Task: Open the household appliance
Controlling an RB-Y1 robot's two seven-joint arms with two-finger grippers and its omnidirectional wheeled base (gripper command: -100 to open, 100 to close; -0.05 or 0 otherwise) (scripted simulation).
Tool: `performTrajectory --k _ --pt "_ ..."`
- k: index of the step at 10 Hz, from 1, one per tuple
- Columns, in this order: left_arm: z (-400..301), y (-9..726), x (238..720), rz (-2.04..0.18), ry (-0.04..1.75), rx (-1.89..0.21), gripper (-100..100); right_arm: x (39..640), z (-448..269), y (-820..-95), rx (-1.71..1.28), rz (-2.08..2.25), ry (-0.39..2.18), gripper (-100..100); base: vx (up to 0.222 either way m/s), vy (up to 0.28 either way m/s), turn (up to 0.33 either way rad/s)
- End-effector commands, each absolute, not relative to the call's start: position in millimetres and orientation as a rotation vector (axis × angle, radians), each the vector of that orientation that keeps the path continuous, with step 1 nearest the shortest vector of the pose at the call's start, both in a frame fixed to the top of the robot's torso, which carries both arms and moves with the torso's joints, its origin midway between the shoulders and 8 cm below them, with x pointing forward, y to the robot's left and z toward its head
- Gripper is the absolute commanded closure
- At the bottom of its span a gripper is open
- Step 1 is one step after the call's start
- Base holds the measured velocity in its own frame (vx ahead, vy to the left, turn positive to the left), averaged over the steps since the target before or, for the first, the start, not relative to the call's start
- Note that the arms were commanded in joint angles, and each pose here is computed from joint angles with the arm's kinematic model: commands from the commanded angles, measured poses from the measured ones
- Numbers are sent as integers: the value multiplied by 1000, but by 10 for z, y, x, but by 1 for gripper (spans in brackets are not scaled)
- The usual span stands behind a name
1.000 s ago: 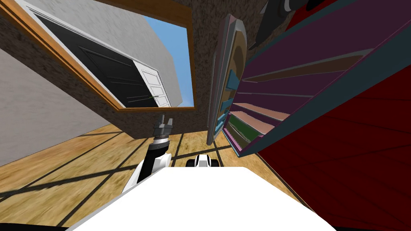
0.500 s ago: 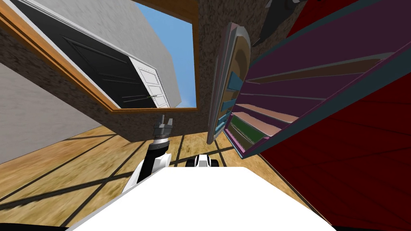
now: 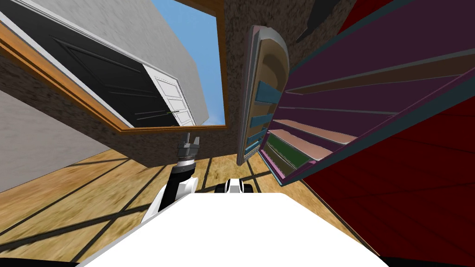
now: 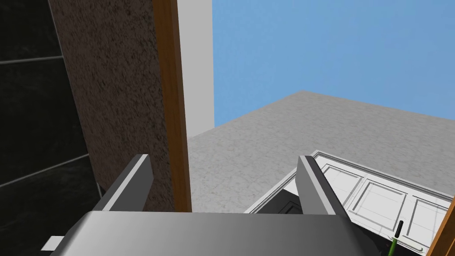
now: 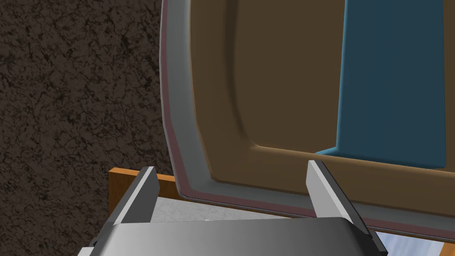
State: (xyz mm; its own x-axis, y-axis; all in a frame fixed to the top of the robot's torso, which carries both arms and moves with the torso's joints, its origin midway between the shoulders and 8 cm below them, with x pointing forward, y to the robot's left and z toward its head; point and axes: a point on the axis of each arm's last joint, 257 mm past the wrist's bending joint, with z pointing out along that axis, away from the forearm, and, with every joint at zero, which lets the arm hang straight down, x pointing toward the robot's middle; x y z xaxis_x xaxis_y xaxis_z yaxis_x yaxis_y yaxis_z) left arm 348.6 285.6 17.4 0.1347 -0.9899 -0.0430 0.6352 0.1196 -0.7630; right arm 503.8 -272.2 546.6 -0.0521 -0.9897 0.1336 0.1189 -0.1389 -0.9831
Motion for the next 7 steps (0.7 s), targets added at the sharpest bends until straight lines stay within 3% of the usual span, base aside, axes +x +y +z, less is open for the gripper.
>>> performTrajectory --k 1,7 --pt "174 2856 3486 -1319 652 -681 0 4837 5610 -2573 -1200 -1394 1080 -100 78 -38 -17" --pt "174 2856 3486 -1319 652 -681 0 4392 5869 -2303 -1204 -1389 1072 -100 86 -36 -16"
